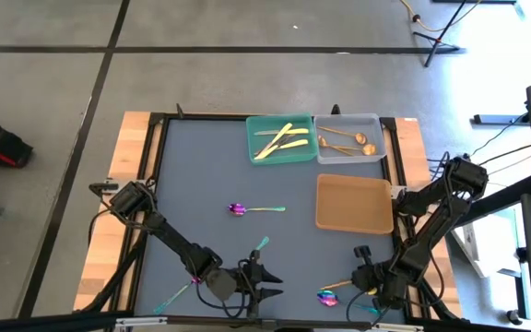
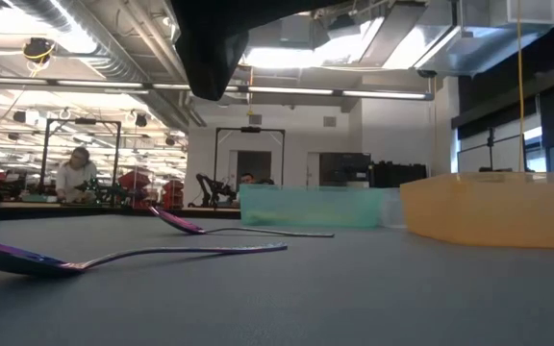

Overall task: Sort silverware by color (type)
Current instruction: Put the gold spoon into the transparent bin

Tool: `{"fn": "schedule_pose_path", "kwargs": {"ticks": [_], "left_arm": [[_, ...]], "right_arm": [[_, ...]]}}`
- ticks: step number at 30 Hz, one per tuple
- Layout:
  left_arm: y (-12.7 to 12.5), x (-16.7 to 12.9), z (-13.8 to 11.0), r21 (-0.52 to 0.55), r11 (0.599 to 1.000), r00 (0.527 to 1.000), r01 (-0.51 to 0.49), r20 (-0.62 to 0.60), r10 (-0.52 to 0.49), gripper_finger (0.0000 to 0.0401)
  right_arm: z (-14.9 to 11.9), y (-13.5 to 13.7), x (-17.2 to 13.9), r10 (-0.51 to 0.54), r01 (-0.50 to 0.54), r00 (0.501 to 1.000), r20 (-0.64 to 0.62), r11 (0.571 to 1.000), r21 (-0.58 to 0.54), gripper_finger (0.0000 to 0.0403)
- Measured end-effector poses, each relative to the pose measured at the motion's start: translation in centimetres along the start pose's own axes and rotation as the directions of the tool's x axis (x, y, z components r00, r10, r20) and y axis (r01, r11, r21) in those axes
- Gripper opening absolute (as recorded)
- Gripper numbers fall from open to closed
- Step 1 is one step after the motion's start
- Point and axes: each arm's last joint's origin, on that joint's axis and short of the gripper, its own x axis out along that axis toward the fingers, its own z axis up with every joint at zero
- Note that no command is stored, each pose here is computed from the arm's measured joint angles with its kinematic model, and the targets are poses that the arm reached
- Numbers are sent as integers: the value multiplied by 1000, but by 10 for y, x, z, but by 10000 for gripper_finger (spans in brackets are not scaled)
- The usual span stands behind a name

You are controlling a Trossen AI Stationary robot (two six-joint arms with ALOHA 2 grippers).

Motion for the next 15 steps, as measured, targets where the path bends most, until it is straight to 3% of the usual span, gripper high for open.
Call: {"fn": "schedule_pose_path", "kwargs": {"ticks": [7,15], "left_arm": [[2,2,1,2,1000,1000,-7,3,7,124],[11,7,10,142,990,1000,10,-6,-9,124]], "right_arm": [[10,-11,-21,-64,65,991,117,998,-1,3],[30,-32,-28,-133,132,974,182,991,20,2]]}}
